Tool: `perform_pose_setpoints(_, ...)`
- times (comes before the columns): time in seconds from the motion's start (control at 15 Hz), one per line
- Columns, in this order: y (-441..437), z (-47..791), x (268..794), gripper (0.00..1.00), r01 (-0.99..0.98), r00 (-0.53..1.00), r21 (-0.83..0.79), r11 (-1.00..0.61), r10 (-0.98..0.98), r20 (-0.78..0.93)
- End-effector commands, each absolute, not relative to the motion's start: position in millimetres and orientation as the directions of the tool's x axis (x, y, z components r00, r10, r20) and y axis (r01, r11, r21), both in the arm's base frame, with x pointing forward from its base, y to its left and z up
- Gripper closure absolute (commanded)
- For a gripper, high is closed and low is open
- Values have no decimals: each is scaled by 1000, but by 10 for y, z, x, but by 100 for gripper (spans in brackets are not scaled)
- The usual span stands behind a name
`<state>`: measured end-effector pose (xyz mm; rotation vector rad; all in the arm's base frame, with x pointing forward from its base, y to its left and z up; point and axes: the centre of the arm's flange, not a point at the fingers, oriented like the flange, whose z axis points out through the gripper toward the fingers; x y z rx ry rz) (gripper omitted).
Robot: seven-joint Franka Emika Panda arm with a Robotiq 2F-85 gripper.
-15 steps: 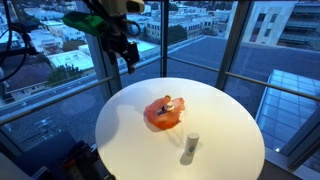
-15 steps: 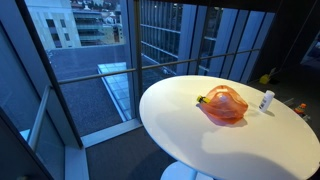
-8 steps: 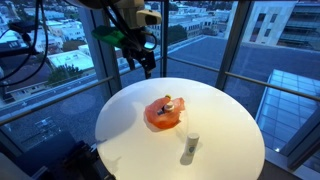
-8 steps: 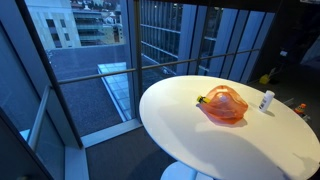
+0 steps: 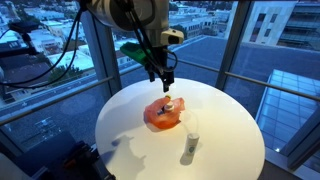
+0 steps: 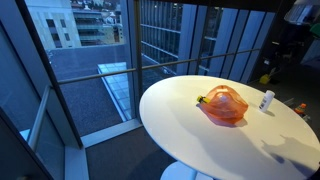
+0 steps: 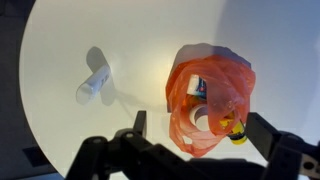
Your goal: Remove the orange and white bottle from the plastic bag and place it on the table
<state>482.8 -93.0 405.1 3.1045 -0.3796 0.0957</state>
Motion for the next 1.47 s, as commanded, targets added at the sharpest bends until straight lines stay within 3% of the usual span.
perform_pose_setpoints(0.0,-1141,3897,5101,0,-312,949,13,-950,-311,43)
perform_pose_setpoints(0.73,-1216,3743,5063,0,-326,945,32,-945,-325,33)
perform_pose_setpoints(1.4,-1445,3064,5361,0,-366,930,47,-929,-368,-30)
